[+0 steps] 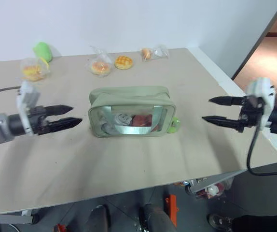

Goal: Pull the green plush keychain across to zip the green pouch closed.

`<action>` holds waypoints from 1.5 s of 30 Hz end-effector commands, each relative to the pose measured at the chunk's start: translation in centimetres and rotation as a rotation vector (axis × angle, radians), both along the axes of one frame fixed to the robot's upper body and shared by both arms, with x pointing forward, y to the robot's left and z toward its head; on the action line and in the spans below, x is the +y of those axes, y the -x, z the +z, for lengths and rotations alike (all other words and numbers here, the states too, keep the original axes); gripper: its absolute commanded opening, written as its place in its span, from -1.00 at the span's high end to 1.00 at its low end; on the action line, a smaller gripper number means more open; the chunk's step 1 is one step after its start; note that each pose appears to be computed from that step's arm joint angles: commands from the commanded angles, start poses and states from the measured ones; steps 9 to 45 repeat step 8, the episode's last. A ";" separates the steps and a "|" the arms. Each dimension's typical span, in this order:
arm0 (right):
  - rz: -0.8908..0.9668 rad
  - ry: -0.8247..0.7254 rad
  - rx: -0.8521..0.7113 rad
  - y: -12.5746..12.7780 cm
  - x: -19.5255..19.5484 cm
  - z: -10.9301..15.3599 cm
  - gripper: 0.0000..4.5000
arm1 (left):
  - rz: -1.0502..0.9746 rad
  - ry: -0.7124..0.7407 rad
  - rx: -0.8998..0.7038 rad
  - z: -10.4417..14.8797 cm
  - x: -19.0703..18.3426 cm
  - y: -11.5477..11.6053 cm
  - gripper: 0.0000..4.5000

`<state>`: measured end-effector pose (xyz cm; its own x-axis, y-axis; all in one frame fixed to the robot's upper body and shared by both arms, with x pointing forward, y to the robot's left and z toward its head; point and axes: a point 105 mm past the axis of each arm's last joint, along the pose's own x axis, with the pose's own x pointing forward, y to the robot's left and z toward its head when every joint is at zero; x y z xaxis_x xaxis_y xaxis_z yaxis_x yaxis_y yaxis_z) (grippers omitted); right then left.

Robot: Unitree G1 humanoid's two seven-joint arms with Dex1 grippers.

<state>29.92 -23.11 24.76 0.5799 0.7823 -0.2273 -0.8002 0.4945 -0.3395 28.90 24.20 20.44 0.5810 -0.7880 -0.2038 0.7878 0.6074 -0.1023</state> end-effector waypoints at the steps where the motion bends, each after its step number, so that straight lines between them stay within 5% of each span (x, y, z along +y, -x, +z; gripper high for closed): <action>1: -0.016 -0.089 0.019 1.0 0.4 -0.2 -0.55 | 0.083 0.043 -0.060 1.4 2.1 0.5 -0.94; 45: -0.044 -0.139 0.052 2.0 0.8 -1.3 -0.55 | 0.090 0.106 -0.046 0.9 1.3 0.4 -0.94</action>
